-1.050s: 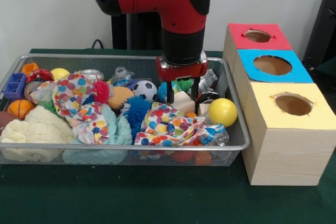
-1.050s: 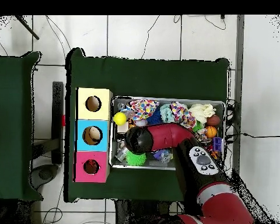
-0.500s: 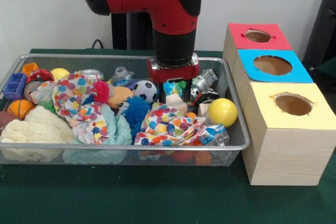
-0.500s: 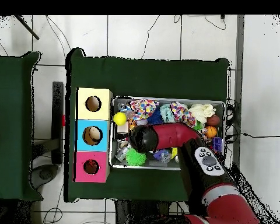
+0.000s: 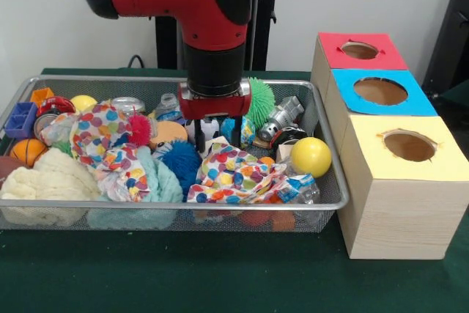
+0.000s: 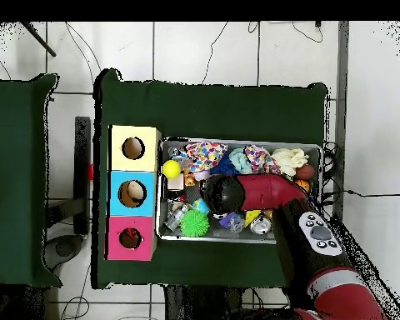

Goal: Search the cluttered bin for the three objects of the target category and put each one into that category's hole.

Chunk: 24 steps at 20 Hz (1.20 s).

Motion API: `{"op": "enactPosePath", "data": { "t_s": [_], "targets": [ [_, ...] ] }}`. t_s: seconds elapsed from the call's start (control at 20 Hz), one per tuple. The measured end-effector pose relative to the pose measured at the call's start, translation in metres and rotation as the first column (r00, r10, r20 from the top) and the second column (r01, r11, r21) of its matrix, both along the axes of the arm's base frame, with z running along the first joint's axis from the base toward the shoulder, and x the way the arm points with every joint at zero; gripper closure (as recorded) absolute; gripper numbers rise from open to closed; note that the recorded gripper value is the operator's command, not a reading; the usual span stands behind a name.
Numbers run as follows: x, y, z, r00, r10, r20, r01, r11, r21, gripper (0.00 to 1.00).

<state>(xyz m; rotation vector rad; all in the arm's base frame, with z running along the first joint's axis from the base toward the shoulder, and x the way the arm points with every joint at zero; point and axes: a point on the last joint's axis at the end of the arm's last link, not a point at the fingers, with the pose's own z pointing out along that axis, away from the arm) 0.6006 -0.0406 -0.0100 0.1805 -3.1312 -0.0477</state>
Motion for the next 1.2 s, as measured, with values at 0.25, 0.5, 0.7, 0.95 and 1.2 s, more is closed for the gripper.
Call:
{"op": "enactPosePath", "data": {
  "t_s": [0.25,0.5,0.7,0.95,1.2],
  "targets": [
    [0.003,-0.019,0.005,0.9996,-0.028,-0.008,0.028,0.9996,-0.007,0.00],
    [0.010,-0.038,0.012,0.9984,-0.055,-0.015,0.054,0.9984,-0.016,0.00],
    [0.015,-0.058,0.018,0.9976,-0.069,-0.011,0.069,0.9970,-0.035,0.00],
    [0.018,-0.091,0.022,0.9960,-0.089,0.004,0.089,0.9940,-0.064,0.00],
    [0.016,-0.111,0.029,0.9942,-0.106,0.017,0.107,0.9911,-0.079,0.00]
  ]
}}
